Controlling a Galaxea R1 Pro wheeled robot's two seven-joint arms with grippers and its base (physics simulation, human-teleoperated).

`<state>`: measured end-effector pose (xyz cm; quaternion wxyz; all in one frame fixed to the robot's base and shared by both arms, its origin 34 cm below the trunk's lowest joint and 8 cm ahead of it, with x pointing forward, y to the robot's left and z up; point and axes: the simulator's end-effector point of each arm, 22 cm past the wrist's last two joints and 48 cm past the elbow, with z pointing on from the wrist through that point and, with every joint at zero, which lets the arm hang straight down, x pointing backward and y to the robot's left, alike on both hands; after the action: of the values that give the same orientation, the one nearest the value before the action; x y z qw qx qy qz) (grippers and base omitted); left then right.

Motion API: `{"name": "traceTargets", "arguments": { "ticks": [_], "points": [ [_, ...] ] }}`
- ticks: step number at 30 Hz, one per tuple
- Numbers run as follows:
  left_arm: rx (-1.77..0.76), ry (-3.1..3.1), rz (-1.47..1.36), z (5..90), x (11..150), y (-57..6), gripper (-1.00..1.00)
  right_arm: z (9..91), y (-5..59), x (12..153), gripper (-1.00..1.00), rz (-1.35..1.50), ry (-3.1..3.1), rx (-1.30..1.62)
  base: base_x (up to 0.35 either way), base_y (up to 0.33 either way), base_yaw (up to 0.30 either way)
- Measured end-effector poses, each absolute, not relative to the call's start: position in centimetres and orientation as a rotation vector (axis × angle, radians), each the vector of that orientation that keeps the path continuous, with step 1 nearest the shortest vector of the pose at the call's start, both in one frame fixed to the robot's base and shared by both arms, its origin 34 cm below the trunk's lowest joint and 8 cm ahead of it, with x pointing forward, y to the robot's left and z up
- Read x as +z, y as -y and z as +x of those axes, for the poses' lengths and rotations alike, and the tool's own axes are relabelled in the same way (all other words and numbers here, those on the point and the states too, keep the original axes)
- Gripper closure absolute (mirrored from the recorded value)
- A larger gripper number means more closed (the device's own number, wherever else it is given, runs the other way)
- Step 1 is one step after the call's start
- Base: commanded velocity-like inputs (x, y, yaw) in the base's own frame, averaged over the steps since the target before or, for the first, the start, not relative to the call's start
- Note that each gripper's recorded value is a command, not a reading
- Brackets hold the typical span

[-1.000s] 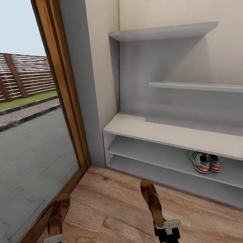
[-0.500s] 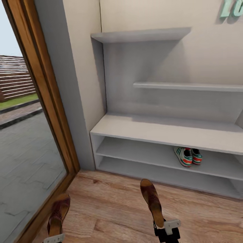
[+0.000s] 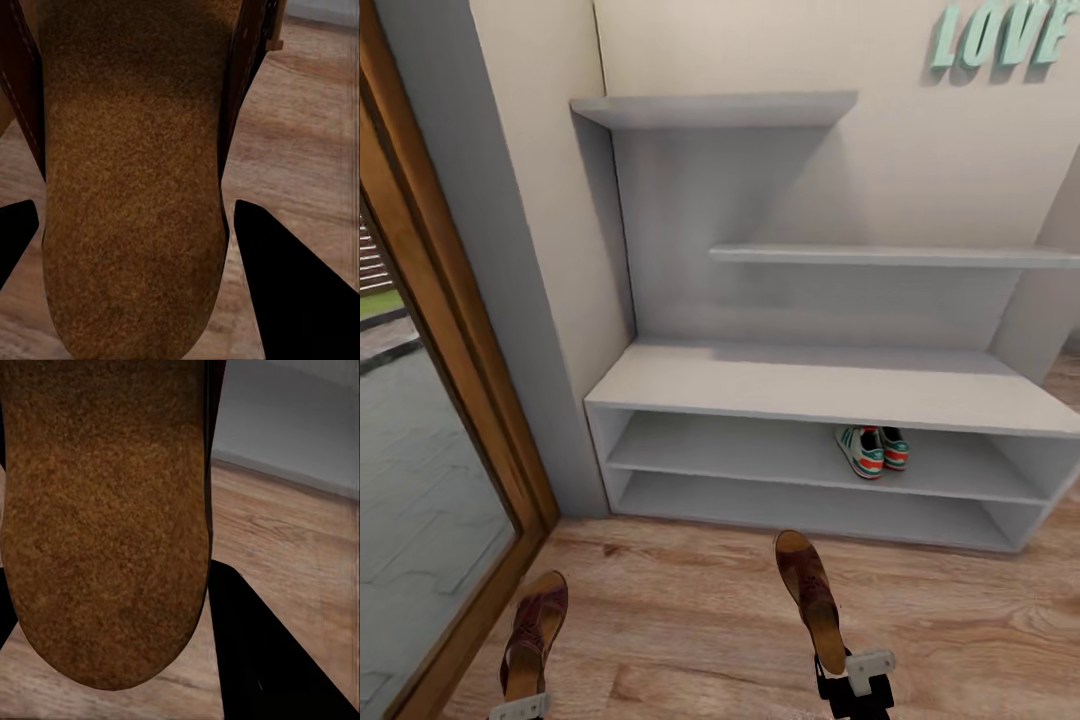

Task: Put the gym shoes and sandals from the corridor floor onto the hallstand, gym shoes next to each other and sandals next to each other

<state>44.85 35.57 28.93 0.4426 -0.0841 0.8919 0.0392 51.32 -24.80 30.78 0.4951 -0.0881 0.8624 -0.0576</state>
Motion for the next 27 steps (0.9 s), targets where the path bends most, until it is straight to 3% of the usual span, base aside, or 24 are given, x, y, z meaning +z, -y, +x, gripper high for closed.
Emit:
{"name": "traceTargets", "arguments": {
  "ticks": [11,20,27],
  "points": [
    [0.097,-2.213,-0.209,44.86,28.93,-35.57,1.0,51.33,24.69,30.79,1.0,-0.213,-2.09,-0.138,-0.005,0.0,-0.277],
    [0.097,-2.213,-0.209,44.84,28.92,-35.57,1.0,51.33,24.71,30.78,1.0,-0.212,-2.09,-0.138,-0.174,0.037,-0.271],
    [0.098,-2.212,-0.209,44.84,28.94,-35.59,1.0,51.34,24.71,30.79,1.0,-0.213,-2.09,-0.138,-0.008,0.002,-0.035]
  ]
}}
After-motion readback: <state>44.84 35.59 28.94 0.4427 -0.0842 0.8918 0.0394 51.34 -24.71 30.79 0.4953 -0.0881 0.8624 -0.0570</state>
